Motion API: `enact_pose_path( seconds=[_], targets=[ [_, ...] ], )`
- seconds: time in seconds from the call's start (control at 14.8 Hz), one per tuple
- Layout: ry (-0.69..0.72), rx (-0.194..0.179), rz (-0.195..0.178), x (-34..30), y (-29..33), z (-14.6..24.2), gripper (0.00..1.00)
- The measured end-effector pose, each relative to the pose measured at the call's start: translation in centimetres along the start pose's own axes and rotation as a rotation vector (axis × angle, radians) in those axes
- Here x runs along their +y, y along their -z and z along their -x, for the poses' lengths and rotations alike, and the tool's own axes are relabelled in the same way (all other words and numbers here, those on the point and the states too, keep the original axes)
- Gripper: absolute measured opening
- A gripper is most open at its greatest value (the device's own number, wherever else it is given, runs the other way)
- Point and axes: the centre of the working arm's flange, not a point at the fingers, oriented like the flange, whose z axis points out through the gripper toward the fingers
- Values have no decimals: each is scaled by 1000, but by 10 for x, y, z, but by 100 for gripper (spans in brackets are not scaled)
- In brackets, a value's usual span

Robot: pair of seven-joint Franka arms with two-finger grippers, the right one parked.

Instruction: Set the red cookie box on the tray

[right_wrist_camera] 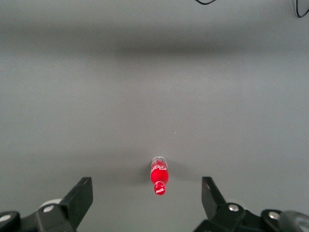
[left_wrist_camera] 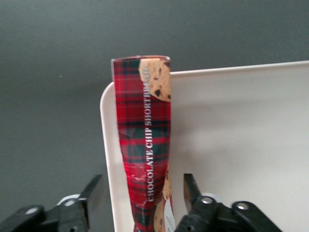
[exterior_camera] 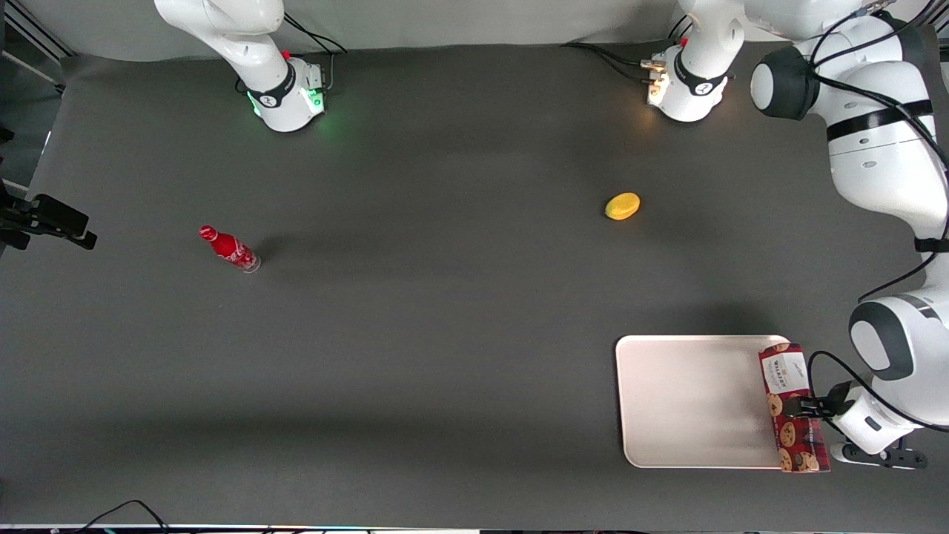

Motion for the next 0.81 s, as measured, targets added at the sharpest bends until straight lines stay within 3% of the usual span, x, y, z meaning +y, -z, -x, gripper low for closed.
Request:
enact_pose_path(
  seconds=[0.14,0.2,0.47,0.61,0.81],
  targets=[
    [5,42,0,2,15,3,96],
    [2,55,9,8,33,3,100],
    [-32,-17,59,34,135,19,100],
    [-52,-27,25,36,194,31,100],
    [15,-89,-6,50,290,69,100]
  ],
)
